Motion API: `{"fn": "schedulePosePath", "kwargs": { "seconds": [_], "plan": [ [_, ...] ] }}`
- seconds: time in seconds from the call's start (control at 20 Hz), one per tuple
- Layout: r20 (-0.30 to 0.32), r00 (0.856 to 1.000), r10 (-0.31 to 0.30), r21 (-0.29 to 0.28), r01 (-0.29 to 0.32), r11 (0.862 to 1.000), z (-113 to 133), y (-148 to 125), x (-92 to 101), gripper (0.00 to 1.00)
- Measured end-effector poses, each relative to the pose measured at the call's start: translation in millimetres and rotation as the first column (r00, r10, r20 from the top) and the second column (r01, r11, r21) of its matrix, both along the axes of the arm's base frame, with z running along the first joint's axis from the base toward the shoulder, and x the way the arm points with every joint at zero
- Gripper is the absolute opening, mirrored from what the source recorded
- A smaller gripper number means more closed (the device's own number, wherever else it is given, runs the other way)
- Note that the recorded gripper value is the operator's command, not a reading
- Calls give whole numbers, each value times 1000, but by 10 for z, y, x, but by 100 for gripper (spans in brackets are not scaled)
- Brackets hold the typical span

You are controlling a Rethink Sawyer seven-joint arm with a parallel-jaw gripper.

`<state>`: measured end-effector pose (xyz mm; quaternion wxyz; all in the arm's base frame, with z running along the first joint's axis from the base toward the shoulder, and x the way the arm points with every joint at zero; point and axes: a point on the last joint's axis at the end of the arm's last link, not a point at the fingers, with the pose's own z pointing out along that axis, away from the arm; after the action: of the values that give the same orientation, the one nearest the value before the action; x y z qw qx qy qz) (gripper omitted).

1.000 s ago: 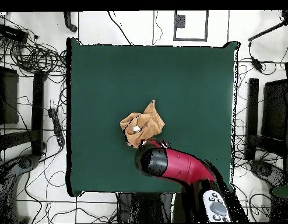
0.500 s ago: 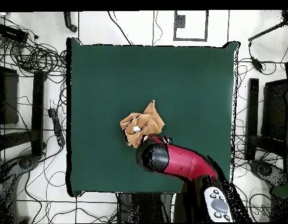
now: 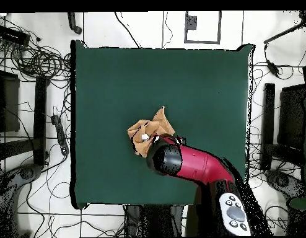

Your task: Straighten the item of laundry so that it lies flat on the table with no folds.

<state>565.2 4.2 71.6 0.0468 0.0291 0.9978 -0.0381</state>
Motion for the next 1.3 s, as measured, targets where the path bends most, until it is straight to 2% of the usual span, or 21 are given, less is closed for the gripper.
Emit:
{"fn": "schedulePosePath", "kwargs": {
  "seconds": [0.35, 0.7, 1.05, 1.3],
  "plan": [
    [4, 1000, 8, -3, -8, 1000, -80, -1, 150, 100],
    [6, 1000, 29, -4, -29, 1000, -108, 106, 180, 100],
    [7, 998, 68, -4, -68, 998, -107, 334, 175, 100],
    [12, 997, 74, -6, -74, 997, -96, 362, 202, 100]
  ]
}}
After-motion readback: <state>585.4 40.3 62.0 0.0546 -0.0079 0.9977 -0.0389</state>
